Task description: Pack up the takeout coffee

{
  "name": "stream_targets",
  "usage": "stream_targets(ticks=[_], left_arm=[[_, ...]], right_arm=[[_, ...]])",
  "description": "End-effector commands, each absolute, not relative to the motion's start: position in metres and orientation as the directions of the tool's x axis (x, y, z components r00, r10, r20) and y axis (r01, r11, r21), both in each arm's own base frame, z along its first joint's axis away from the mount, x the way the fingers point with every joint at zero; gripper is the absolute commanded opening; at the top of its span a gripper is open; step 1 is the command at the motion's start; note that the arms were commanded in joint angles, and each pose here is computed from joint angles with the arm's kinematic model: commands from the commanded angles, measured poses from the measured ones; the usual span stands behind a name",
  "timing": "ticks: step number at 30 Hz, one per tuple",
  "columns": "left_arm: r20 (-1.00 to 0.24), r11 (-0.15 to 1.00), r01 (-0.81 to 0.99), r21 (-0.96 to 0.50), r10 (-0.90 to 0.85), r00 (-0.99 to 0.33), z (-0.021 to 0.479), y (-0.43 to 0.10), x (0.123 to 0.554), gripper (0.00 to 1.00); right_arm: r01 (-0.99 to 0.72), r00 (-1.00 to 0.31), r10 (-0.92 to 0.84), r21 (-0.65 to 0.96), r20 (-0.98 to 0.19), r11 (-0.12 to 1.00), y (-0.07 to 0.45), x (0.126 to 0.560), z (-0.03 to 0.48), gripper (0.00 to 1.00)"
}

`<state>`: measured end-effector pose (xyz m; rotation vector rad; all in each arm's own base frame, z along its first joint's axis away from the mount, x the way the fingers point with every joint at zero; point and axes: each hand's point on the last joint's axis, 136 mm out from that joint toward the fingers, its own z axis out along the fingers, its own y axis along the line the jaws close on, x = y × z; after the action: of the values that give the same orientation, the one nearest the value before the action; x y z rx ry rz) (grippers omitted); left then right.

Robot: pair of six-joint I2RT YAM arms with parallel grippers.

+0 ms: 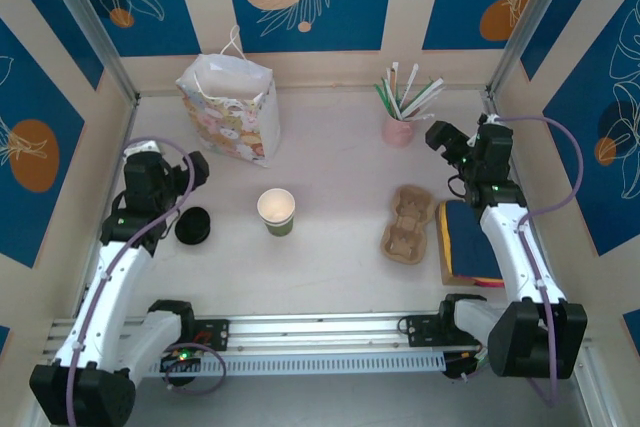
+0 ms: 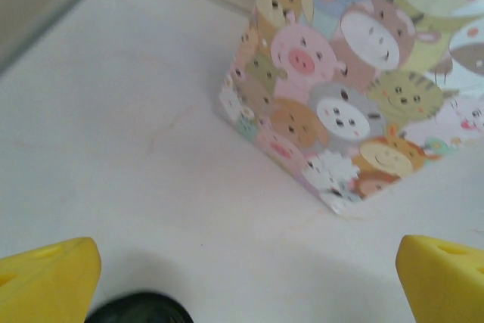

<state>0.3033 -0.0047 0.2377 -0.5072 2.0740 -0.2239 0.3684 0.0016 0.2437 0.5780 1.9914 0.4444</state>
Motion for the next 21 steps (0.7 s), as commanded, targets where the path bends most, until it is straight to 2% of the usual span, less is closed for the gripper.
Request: stream_targets(ticks=[1,8,15,17,19,21], left_arm=[[-0.636,0.844,-0.314,-0.434,-0.534,-0.557,0.22,-0.018,0.281,1.0],[-0.53,0.827,-0.322,-0.461,-0.548,-0.647,0.207,-0.044,0.269,1.0],[-0.461,0.917,-0.247,-0.314,-0.375,-0.804,0.196,-0.093,0.257,0.94],[-0.45,0.935,-0.208,-0.288,-0.323,-0.832,0.196,-0.109,0.255,0.9],[-0.423,0.945,-0.174,-0.277,-0.283,-0.861,0.192,-0.123,0.253,0.81],[-0.399,0.951,-0.151,-0.269,-0.253,-0.882,0.187,-0.134,0.251,0.78]], right_arm=[[0.152,-0.529,0.535,0.547,-0.658,0.823,0.035,0.358,0.25,0.99],[-0.016,-0.677,0.302,0.424,-0.671,0.906,0.1,0.346,0.254,0.99],[-0.183,-0.754,0.084,0.331,-0.652,0.926,0.169,0.327,0.24,0.99],[-0.224,-0.759,0.028,0.302,-0.651,0.927,0.184,0.322,0.237,0.99],[-0.261,-0.763,-0.021,0.278,-0.646,0.925,0.197,0.318,0.232,0.99],[-0.278,-0.768,-0.045,0.269,-0.639,0.922,0.206,0.315,0.228,0.99]])
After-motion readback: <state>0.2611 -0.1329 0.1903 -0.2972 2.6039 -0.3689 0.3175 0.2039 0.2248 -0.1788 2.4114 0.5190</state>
